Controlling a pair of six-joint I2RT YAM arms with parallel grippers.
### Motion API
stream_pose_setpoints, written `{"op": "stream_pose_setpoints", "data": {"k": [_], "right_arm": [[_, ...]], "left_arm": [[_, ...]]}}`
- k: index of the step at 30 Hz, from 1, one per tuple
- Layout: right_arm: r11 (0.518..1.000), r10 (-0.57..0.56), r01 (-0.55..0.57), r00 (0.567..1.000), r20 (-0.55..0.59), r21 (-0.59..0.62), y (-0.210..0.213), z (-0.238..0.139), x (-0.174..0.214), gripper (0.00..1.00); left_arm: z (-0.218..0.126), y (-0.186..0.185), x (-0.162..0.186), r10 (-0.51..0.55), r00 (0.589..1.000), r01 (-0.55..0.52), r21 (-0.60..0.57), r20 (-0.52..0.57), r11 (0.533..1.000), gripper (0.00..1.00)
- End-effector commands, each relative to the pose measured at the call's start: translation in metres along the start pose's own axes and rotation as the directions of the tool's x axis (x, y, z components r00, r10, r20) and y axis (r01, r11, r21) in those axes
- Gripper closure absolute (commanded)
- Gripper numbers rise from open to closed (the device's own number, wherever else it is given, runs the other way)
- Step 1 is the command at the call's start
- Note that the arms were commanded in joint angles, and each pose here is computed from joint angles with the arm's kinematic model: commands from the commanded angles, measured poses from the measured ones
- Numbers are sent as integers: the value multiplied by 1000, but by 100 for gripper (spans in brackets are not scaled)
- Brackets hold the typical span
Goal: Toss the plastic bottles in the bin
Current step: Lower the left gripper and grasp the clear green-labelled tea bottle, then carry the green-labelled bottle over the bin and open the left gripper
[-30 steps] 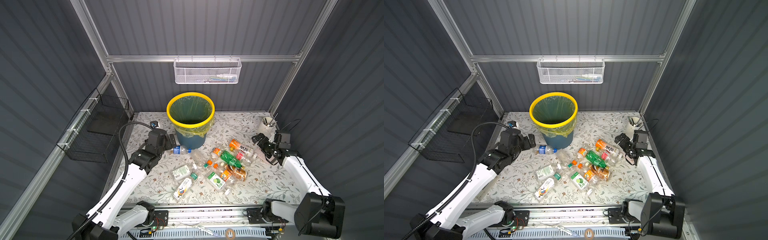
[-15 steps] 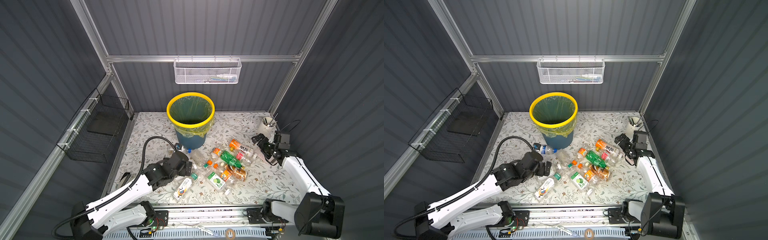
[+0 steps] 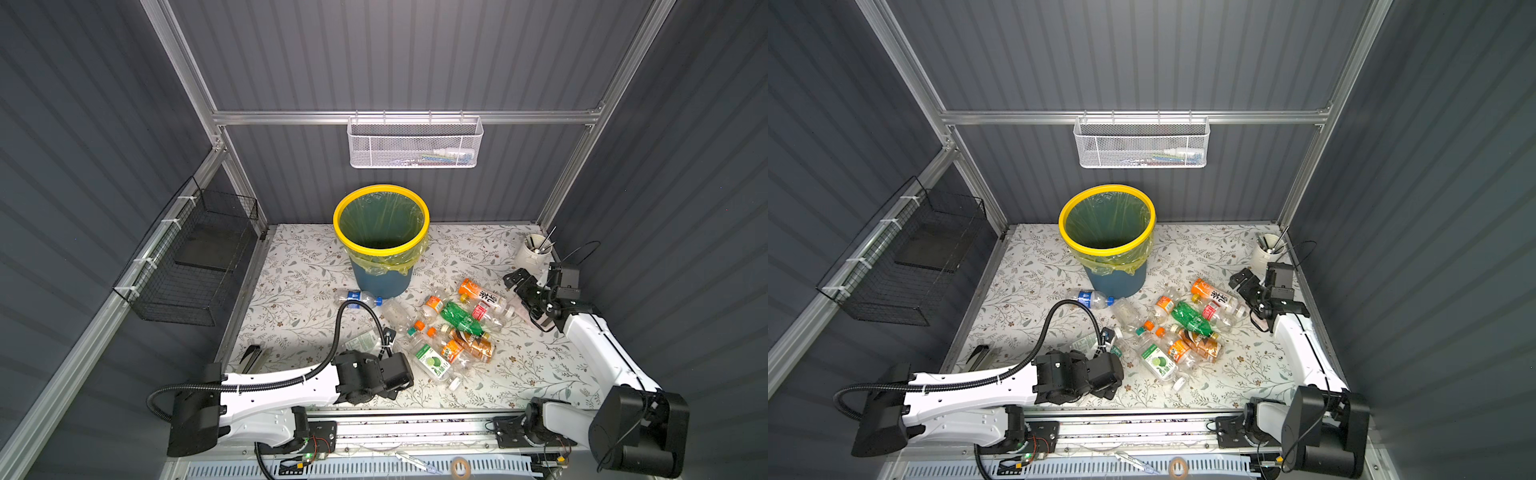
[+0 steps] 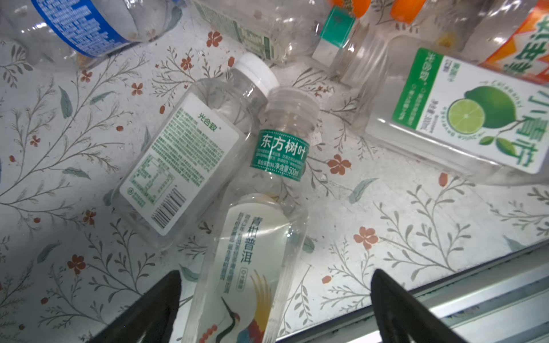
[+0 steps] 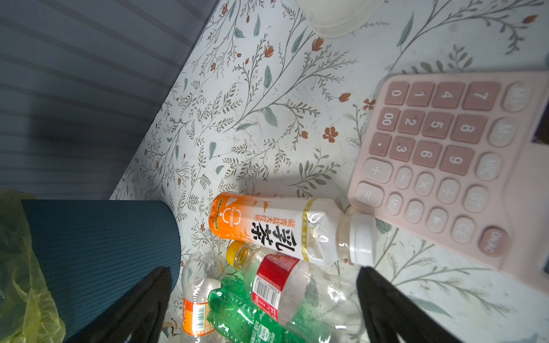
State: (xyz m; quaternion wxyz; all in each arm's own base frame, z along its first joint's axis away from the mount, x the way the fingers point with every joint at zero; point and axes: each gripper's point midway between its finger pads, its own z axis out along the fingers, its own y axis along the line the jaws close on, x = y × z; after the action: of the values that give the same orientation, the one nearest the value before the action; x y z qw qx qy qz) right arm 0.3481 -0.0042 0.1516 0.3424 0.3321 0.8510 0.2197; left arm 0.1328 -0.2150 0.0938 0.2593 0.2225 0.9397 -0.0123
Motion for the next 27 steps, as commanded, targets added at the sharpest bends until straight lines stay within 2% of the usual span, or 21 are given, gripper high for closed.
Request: {"op": "stream_pose_setpoints", "data": {"k": [1, 9, 16, 22, 25, 27], "right_arm": [[1000, -8, 8, 1000, -4, -2, 1, 1, 1, 1], [1000, -13, 13, 1000, -8, -4, 2, 3, 1, 1], [1000, -11, 11, 1000, -11, -6, 1, 4, 1, 1], [1000, -12, 12, 1000, -12, -10, 2, 6, 1, 1], [1000, -15, 15, 1000, -9, -12, 3, 6, 0, 1], [1000, -15, 15, 1000, -7, -12, 3, 5, -1, 1]], "left_arm": [[6, 9, 13, -33, 999, 32, -41, -28, 999, 1], [31, 5, 41, 13, 990, -21, -60, -138, 998, 5], [36, -3, 44, 25, 988, -31, -33, -150, 999, 17], [30, -5, 31, 23, 994, -26, -23, -108, 999, 36], [17, -2, 16, 4, 999, -5, -20, -53, 1000, 46], [5, 1, 2, -21, 1000, 21, -12, 5, 1000, 48]]}}
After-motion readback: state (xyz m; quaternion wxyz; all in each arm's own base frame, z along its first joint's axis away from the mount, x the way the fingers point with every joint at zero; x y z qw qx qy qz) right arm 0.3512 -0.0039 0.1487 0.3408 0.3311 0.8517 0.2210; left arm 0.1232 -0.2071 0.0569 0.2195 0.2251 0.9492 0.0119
